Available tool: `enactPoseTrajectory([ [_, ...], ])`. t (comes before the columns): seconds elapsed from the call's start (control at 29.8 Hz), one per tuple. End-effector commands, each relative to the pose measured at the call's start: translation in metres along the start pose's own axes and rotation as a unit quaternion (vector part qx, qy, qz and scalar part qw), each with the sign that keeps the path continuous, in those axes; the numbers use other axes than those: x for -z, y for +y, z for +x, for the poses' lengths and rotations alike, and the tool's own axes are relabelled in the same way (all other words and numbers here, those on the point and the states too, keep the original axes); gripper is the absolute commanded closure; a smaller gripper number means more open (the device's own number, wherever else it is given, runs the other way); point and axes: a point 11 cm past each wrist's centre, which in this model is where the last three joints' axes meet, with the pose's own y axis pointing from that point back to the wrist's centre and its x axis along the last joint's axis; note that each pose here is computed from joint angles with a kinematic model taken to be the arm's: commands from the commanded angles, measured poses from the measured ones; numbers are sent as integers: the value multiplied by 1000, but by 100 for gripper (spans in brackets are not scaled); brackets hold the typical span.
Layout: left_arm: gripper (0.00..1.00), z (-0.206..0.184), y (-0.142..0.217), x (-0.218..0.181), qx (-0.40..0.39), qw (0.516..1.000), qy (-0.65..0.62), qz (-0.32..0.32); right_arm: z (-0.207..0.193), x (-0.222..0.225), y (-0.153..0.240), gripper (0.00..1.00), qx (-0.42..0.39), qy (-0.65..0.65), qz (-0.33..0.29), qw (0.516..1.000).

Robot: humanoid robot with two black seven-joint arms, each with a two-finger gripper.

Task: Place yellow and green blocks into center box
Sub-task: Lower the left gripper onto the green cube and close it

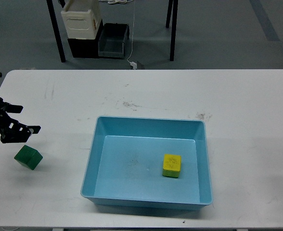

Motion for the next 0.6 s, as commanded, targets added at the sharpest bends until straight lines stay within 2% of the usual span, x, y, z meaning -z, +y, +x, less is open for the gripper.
enactPoseTrajectory([
  [0.0, 5, -20, -9, -5, 39, 999, -10, -6, 1, -2, 3, 0, -5, 1, -1, 1000],
  [0.44, 4, -71, -37, -4, 108, 994, 28, -19, 0, -8, 10, 0, -13, -2, -13, 1000],
  [0.57, 4, -74, -44, -2, 111, 993, 37, -17, -1, -10, 10, 0, -15, -5, -13, 1000],
])
